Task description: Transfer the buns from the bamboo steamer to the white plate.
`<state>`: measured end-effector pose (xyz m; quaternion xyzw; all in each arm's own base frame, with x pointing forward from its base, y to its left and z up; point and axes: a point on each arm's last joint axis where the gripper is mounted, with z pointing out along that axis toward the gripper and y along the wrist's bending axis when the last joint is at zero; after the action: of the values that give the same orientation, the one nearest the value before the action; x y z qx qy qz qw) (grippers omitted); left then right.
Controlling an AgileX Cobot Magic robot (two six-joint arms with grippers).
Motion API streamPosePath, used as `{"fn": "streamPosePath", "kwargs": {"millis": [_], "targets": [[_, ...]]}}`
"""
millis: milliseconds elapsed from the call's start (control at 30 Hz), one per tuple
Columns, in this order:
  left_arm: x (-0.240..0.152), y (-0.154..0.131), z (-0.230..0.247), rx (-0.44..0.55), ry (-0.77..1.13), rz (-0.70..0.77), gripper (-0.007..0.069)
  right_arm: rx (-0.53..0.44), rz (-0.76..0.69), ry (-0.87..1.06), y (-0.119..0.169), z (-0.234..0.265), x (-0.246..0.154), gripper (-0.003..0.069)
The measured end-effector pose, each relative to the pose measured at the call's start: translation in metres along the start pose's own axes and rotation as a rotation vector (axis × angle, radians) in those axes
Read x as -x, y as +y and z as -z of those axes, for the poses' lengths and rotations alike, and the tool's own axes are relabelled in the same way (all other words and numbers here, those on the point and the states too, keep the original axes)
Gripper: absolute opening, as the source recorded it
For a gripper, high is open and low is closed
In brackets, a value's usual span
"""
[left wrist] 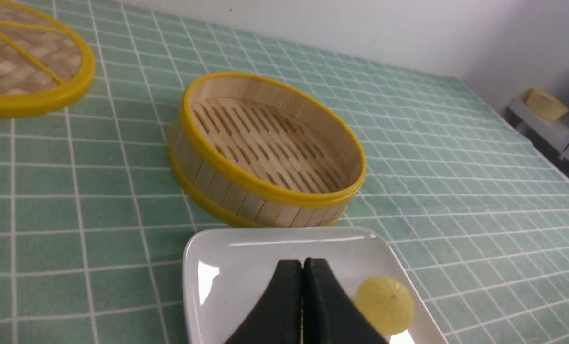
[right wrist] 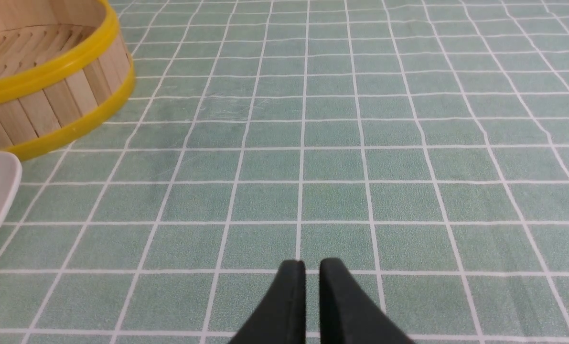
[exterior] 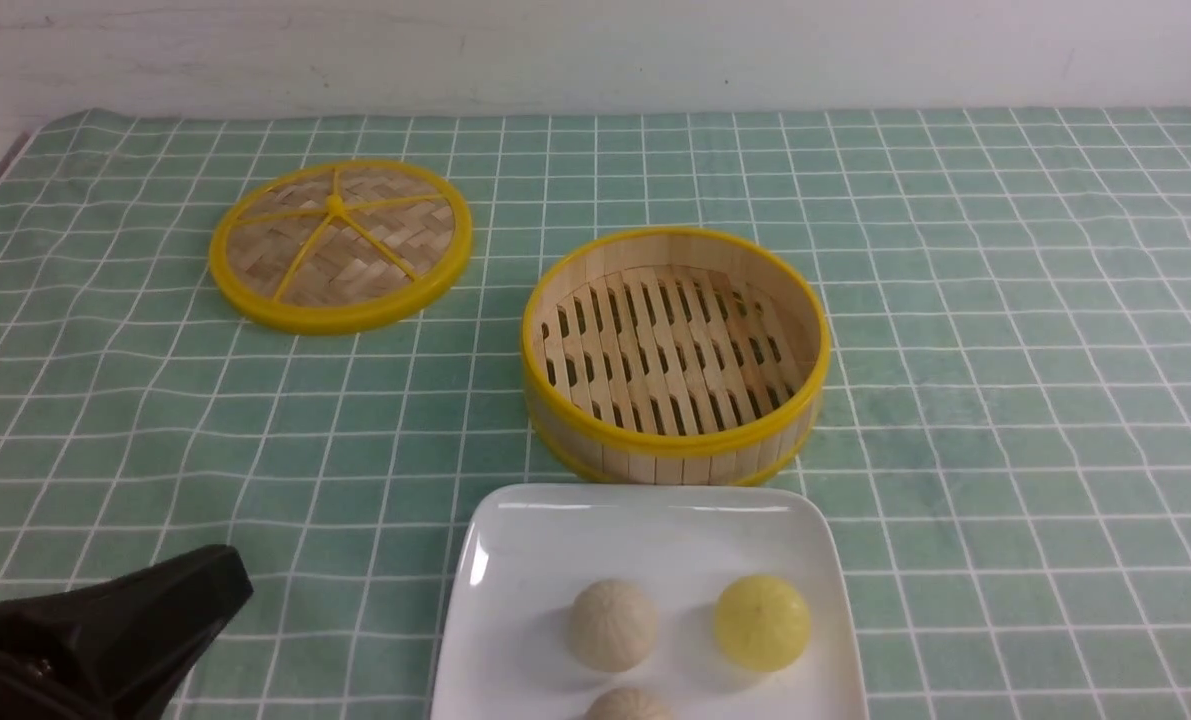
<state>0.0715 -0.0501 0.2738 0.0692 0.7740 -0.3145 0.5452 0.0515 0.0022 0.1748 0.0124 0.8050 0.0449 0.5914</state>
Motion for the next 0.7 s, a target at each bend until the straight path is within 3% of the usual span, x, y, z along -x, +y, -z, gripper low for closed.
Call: {"fn": "streamPosePath", "kwargs": {"millis": [167,333,500,700], "targets": [[-0.001,0.001,0.0,0.007,0.013,-0.002,0.0034,0.0,0.0,0.0,0.0,0.0,0.0,0.0072],[-0.002,0.005,0.0,0.053,0.021,-0.111,0.0039,0.0,0.0,0.0,0.0,0.0,0.0,0.0075],[-0.001,0.019,0.007,0.205,-0.042,-0.21,0.0044,0.0,0.0,0.0,0.0,0.0,0.0,0.0083],[-0.041,0.052,0.014,0.443,-0.052,-0.17,0.0045,0.0,0.0,0.0,0.0,0.0,0.0,0.009]]}}
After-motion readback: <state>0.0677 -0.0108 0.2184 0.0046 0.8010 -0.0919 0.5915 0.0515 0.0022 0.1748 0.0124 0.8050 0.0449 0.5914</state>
